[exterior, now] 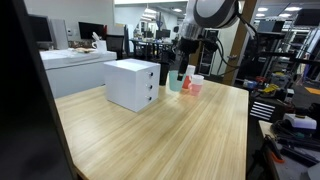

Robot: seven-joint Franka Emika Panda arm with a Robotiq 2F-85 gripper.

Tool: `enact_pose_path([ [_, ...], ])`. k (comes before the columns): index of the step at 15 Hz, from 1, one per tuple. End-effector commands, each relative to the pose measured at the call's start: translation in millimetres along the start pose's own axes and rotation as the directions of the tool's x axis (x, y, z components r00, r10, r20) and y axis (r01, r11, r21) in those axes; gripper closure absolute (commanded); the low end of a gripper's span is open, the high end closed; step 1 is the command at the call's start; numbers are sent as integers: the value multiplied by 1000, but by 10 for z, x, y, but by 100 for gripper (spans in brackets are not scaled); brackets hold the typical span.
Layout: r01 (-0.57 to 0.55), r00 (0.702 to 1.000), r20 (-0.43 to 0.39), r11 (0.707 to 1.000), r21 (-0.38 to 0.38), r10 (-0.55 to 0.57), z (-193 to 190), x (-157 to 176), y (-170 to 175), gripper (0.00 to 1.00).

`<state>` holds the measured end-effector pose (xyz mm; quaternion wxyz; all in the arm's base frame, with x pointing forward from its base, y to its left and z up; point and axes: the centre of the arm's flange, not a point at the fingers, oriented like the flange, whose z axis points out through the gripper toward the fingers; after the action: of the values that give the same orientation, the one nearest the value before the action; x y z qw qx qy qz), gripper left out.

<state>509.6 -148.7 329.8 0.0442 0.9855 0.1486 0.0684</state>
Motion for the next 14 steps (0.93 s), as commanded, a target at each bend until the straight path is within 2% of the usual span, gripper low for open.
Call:
enact_pose_path([
  [1,24,1000,-16,1000,4,-24,49,-63,-306,49],
  [3,33,999,0,999,3,-33,87,-65,-359,6],
  [5,20,1000,4,1000,1,-20,77,-74,-343,0],
  [12,-100,995,-32,994,-46,99,-204,-60,25,0],
  [14,-71,997,-10,997,-15,70,-129,-168,83,0],
])
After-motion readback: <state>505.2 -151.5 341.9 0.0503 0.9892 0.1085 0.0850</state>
